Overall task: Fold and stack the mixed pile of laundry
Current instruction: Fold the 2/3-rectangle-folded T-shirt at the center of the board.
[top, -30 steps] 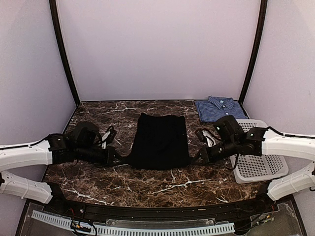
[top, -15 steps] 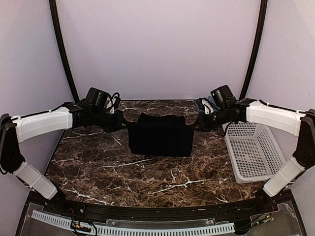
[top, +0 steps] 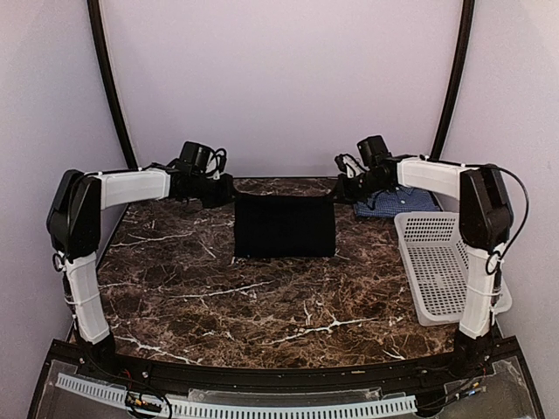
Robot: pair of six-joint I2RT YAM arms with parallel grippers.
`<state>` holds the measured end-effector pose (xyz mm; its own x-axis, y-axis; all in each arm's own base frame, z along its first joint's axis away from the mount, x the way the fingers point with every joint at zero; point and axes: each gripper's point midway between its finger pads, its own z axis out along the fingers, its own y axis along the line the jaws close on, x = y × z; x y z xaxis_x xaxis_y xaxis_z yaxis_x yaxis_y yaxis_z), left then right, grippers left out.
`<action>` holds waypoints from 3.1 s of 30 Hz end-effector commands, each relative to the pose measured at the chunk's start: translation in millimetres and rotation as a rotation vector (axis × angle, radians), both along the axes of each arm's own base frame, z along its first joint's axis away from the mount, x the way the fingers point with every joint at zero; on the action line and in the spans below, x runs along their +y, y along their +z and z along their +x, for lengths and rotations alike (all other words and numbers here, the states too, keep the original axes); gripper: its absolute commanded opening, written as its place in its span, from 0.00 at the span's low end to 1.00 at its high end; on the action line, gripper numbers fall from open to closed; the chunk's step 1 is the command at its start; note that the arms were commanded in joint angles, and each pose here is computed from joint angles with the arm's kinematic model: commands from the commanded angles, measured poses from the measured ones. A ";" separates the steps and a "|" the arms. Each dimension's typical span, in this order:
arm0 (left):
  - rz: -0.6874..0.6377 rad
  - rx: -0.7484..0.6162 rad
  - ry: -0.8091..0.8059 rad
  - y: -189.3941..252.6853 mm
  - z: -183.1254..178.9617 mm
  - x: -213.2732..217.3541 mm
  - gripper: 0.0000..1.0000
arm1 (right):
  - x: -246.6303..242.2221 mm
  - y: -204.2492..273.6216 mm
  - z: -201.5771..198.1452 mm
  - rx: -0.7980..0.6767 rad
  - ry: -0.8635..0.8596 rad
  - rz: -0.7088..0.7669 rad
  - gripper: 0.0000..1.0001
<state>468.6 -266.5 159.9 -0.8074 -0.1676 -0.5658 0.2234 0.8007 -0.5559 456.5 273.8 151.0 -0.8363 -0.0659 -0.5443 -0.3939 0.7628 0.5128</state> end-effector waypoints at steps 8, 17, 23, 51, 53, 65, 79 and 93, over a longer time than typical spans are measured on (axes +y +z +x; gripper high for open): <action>0.018 0.065 -0.016 -82.2 47.2 -8.6 0.00 | 17.0 -88.8 52.9 0.065 0.023 0.009 0.00; 0.046 0.196 -0.065 -119.9 -30.9 -13.8 0.00 | 17.6 -107.4 -8.0 0.138 0.047 0.003 0.00; 0.033 0.175 -0.075 -92.4 -104.1 -9.0 0.00 | 17.9 -101.3 -91.4 0.184 0.074 0.002 0.00; 0.009 -0.021 -0.024 -60.0 -20.6 -3.0 0.00 | 6.8 -89.2 -11.7 0.043 0.038 -0.022 0.00; 0.021 0.009 -0.032 -79.5 -12.0 -6.8 0.00 | 10.5 -103.2 -4.9 0.066 0.039 -0.021 0.00; 0.077 0.180 -0.055 -124.0 -92.2 6.7 0.00 | 5.3 -133.2 -88.4 0.206 0.072 -0.045 0.00; 0.095 0.190 -0.159 -70.1 -220.9 20.8 0.54 | -15.2 -69.7 -197.2 0.206 0.132 -0.057 0.44; 0.335 -0.448 -0.766 3.6 -198.3 -67.5 0.55 | 53.3 6.2 -114.0 0.058 0.383 0.114 0.36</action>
